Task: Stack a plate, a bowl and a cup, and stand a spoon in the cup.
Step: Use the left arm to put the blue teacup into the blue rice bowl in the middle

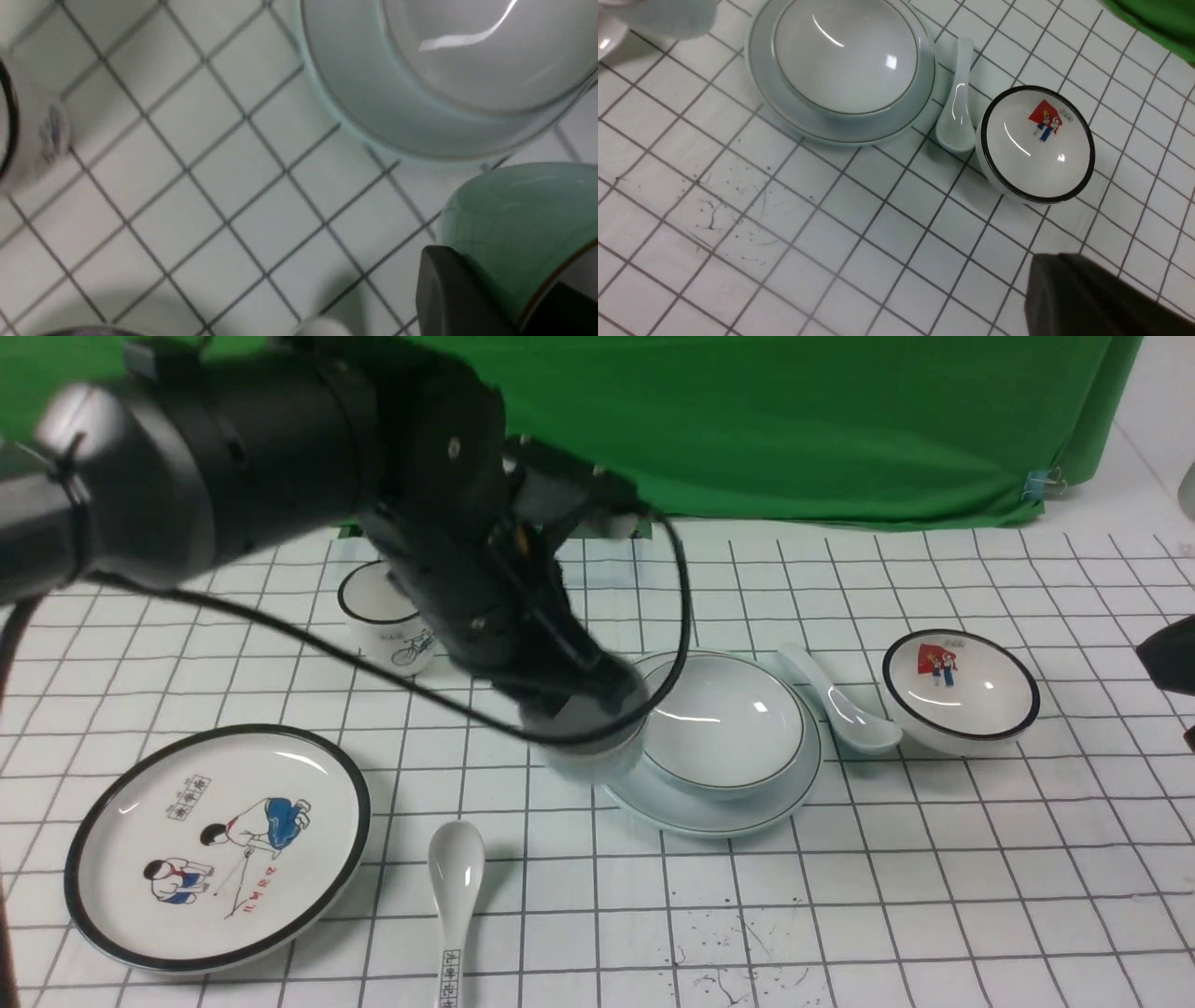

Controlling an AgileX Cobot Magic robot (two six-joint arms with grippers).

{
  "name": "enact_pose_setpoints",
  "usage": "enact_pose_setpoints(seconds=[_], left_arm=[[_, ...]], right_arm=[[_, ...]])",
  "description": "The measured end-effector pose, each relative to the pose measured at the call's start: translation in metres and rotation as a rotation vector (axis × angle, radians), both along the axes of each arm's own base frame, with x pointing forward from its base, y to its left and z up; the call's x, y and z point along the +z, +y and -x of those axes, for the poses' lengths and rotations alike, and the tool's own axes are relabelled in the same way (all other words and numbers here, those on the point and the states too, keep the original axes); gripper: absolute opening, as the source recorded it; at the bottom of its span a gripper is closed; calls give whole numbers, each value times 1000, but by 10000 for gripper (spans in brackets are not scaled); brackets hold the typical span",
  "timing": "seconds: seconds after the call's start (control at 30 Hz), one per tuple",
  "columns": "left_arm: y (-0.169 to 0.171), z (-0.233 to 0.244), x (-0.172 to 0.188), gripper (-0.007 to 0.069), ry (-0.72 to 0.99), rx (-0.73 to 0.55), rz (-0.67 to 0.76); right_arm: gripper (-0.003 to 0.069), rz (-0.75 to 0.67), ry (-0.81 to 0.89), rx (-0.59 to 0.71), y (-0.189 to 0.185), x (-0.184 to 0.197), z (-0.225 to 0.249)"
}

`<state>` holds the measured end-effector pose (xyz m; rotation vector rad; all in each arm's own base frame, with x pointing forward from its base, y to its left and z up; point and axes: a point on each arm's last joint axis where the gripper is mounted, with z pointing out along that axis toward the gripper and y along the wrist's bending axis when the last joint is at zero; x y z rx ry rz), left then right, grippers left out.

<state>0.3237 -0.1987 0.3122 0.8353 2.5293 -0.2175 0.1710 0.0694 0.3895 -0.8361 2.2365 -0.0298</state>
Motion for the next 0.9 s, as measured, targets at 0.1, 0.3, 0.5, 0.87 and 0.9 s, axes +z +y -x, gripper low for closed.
enact_pose_setpoints(seconds=[0.1, 0.3, 0.5, 0.87, 0.9], left_arm=[[-12, -14, 19, 1, -40, -21, 61], [-41, -53, -2, 1, 48, -51, 52], [-62, -88, -40, 1, 106, -60, 24], [-71, -104, -87, 3, 166, -46, -16], [-72, -105, -88, 5, 166, -44, -10]], right_arm=[[22, -1, 0, -1, 0, 0, 0], [22, -1, 0, -1, 0, 0, 0], [22, 6, -2, -2, -1, 0, 0], [22, 24, -17, -6, -2, 0, -1], [22, 25, -15, -6, -2, -1, -1]])
